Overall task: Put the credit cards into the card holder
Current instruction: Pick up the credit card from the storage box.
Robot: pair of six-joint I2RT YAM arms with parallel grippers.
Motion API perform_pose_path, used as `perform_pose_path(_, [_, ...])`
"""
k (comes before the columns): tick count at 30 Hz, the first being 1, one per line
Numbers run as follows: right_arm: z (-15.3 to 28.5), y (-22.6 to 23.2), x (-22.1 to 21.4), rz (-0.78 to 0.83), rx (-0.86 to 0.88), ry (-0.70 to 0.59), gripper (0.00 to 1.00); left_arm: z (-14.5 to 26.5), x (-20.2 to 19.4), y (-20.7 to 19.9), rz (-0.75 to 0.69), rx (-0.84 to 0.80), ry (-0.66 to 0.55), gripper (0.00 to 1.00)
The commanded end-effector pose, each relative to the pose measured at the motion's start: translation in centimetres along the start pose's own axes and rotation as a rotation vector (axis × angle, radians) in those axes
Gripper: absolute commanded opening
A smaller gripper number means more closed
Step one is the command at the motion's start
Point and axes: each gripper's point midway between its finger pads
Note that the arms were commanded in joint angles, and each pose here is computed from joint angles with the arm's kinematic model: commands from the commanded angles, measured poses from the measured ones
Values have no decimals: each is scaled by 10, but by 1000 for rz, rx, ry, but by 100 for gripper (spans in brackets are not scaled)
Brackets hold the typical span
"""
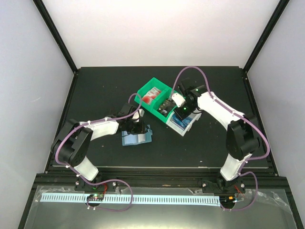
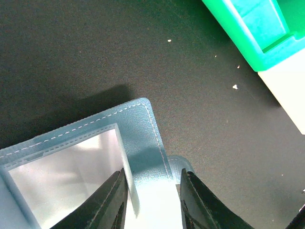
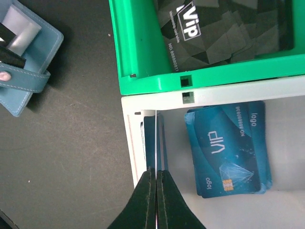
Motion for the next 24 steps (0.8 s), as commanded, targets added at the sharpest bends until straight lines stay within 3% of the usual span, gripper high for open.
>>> perform_pose_path(1, [34, 2, 24, 1, -36, -141, 1, 5, 9, -9, -19, -5, -29, 33])
perform_pose_path(11, [90, 26, 41, -21, 16, -359, 1, 12, 11, -9, -14, 12, -48, 34])
perform_pose_path(16, [108, 65, 45, -50, 163, -490, 1, 20, 12, -11, -18, 13, -68, 36])
perform_pose_path(24, [102, 116, 36, -212, 400, -597, 1, 37, 7, -6, -28, 61, -90, 38])
Point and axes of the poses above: each gripper's point midway between its finger pads, its own z axis back along the fingers, its own y axis along the line the jaws close on, x = y × z, and after that the axes turned 7 degrees about -z, right-handed
